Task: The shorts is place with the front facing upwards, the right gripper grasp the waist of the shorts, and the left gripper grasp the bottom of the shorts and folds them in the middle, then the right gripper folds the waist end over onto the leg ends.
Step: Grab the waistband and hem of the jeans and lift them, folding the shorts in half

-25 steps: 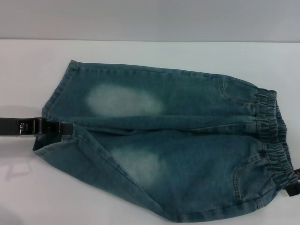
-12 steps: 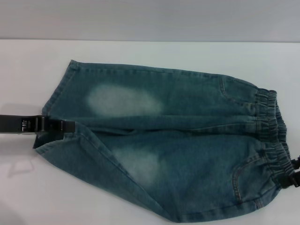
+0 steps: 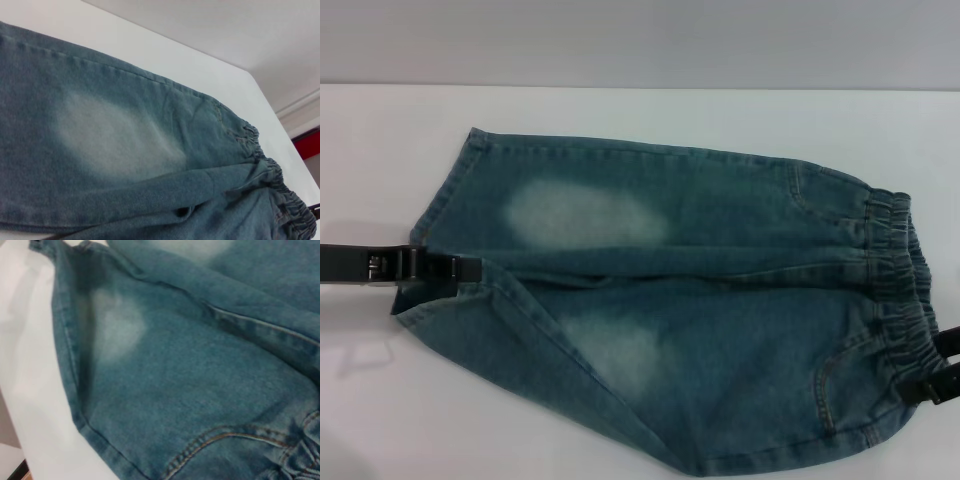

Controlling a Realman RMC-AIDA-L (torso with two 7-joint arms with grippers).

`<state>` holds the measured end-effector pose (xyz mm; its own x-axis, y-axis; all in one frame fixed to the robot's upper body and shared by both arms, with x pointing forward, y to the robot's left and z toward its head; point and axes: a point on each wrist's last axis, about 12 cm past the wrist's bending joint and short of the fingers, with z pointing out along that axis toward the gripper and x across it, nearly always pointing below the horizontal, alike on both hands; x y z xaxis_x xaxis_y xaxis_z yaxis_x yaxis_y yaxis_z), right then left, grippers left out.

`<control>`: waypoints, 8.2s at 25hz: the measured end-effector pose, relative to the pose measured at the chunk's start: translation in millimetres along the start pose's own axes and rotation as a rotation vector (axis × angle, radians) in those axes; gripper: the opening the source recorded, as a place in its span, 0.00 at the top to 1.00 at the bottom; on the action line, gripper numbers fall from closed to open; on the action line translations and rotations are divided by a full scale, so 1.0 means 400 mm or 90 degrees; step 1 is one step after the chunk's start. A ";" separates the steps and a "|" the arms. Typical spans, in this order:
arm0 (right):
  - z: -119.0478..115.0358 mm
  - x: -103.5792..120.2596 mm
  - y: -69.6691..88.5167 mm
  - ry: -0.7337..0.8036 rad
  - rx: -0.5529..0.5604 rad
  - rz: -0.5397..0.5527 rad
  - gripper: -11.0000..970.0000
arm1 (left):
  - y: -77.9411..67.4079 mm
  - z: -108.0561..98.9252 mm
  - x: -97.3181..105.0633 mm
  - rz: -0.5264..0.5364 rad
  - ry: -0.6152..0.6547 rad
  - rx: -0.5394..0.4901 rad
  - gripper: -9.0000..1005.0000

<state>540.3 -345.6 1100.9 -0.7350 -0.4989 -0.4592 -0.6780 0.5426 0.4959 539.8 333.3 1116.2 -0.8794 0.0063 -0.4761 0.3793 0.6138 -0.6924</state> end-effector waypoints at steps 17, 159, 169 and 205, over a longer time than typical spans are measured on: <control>0.014 0.009 0.014 0.004 -0.030 -0.010 0.17 | -0.006 0.004 -0.012 0.008 -0.001 0.003 0.95; 0.043 0.053 -0.125 -0.561 0.342 0.131 0.99 | 0.023 0.160 -0.126 0.090 -0.263 -0.066 0.95; 0.064 0.037 -0.137 -0.555 0.365 0.157 0.99 | 0.027 0.170 -0.148 0.094 -0.279 -0.094 0.95; 0.074 0.034 -0.139 -0.592 0.396 0.153 0.99 | 0.069 0.209 -0.174 0.081 -0.311 -0.233 0.95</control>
<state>568.0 -362.5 1045.4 -0.3836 0.2155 -0.8980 -0.2111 0.9262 0.3125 635.5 284.0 1084.9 -0.5672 -0.2121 -0.7958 0.2729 0.8633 -0.4246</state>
